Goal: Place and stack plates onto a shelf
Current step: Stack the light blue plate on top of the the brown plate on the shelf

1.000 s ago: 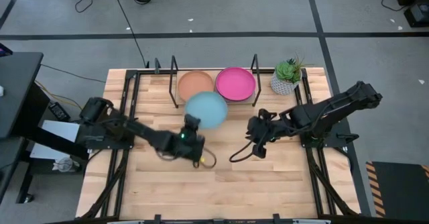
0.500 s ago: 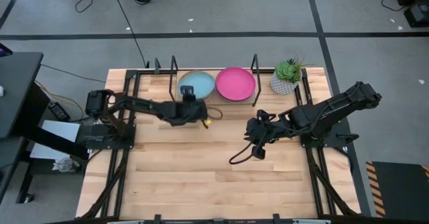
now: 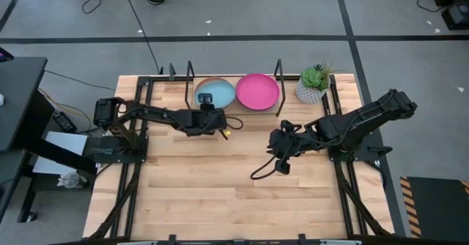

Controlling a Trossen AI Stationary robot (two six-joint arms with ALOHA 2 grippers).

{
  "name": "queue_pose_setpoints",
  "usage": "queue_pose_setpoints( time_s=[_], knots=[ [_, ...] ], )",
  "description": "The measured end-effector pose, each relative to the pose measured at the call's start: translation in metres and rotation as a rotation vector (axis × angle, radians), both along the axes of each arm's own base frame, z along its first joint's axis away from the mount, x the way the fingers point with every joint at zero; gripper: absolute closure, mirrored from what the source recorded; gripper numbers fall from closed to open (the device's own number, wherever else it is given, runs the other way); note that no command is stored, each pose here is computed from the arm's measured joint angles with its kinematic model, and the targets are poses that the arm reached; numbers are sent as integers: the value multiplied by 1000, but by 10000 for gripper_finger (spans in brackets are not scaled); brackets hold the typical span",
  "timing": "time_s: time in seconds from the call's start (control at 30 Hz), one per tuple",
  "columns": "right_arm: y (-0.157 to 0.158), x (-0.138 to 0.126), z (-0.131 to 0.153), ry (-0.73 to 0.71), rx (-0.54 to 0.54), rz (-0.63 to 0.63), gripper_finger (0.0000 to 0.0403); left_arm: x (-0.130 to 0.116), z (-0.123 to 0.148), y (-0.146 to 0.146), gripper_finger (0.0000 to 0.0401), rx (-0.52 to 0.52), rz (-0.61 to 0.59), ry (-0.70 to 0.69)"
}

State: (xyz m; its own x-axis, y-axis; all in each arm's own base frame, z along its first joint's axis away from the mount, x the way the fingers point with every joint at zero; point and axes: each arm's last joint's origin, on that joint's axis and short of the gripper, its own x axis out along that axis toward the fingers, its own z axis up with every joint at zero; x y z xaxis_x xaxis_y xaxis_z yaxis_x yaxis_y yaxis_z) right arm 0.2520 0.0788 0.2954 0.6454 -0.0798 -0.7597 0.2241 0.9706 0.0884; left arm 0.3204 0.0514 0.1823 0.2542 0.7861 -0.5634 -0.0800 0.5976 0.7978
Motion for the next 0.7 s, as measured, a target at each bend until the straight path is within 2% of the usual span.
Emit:
queue_pose_setpoints(
  time_s=[0.13,0.27,0.43,0.53,0.7],
  knots=[
    [0,0,0,-5,2,1,318,0,1,0,332,-26,-10,-19],
    [0,0,0,-5,1,1,318,-2,14,4,311,-179,-53,-122],
    [1,0,0,-5,3,3,318,-11,20,17,288,-225,8,-143],
    [1,0,0,-5,2,5,318,-12,19,14,277,-233,-2,-120],
    [1,1,1,-13,3,3,318,-16,18,8,256,-166,35,-73]
  ],
)
